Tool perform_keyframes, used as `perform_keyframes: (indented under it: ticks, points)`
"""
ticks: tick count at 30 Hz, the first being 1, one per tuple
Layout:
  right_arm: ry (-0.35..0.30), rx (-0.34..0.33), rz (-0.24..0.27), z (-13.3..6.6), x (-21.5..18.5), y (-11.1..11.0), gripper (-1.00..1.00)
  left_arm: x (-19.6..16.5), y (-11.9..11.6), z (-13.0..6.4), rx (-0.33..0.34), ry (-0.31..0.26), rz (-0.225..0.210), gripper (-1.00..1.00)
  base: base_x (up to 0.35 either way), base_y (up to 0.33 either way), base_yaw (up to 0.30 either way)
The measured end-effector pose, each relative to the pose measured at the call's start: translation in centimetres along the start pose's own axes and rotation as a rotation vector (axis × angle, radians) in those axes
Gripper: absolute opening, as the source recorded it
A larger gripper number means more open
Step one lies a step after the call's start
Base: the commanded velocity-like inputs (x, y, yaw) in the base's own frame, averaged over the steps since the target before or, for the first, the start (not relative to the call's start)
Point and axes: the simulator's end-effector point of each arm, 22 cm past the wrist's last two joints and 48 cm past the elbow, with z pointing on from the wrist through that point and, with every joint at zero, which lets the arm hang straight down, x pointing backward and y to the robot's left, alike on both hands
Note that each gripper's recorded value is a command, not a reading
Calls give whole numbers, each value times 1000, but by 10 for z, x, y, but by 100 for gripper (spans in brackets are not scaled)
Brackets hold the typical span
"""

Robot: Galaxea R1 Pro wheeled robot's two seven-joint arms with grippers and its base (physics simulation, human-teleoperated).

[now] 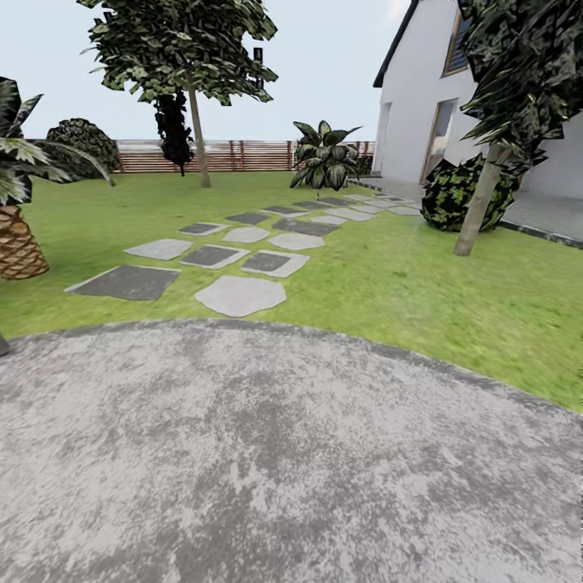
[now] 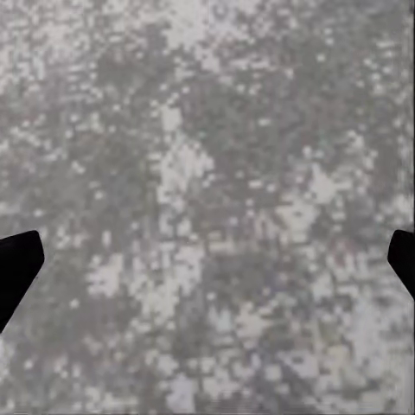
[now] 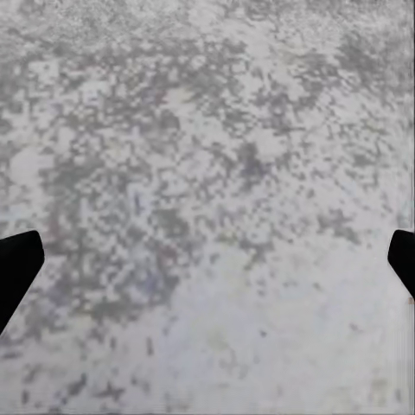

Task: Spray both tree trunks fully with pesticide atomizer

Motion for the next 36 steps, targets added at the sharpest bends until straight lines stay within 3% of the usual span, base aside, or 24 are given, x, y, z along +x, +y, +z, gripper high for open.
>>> perform_keyframes:
  ticks: [7,36]
  points:
    - [-1,1,2,0,-1,0,100,0,0,0,0,0,0,100,340,0,-161]
    - [0,-1,-2,0,0,0,100,0,0,0,0,0,0,100,340,0,-4]
